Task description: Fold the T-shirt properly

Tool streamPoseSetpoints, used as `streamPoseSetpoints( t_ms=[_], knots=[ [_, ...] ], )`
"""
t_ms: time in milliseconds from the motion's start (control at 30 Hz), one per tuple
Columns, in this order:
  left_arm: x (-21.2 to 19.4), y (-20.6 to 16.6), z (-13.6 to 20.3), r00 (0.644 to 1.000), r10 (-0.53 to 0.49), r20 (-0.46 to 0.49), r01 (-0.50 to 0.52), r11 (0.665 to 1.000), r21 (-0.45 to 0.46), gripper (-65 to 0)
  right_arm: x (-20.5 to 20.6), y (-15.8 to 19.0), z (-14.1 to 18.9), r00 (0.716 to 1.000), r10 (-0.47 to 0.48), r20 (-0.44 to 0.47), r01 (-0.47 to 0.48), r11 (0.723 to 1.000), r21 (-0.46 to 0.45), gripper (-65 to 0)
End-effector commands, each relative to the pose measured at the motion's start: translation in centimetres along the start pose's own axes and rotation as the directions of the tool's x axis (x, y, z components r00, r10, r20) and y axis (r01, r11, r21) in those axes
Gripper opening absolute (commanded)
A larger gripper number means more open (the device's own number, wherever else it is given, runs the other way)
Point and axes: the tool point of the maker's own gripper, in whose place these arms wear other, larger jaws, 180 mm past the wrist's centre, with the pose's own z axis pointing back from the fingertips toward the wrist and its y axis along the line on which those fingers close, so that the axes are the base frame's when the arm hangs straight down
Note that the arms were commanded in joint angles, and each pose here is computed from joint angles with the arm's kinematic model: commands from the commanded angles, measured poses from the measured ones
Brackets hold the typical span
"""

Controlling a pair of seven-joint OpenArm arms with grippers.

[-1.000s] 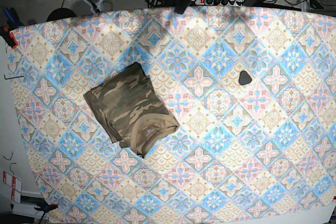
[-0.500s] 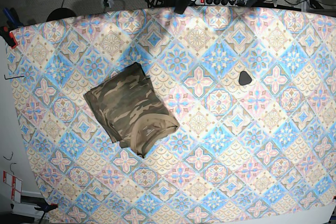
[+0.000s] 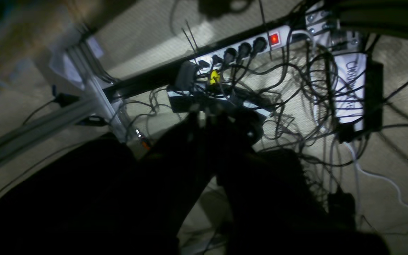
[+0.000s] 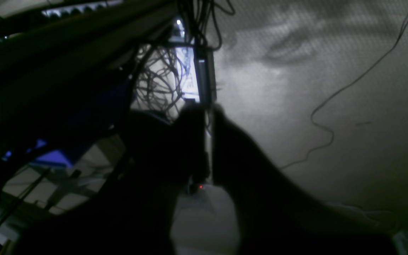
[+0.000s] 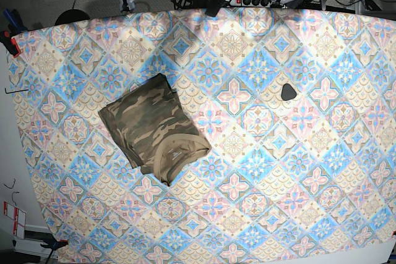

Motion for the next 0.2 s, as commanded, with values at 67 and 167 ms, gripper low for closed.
streamPoseSetpoints(
  t_ms=[67,167],
  knots=[
    [0.6,-0.8,0.0,1.000,0.014,0.016,-0.014,1.000,-0.003,-65.0,0.1,-0.2,0.1,1.000,-0.004,0.001,0.004,1.000,0.000,-62.1],
    [0.8,-1.5,0.0,1.000,0.023,0.018,-0.023,1.000,-0.013,-65.0,0.1,-0.2,0.1,1.000,-0.004,0.001,0.004,1.000,0.000,-62.1]
  ],
)
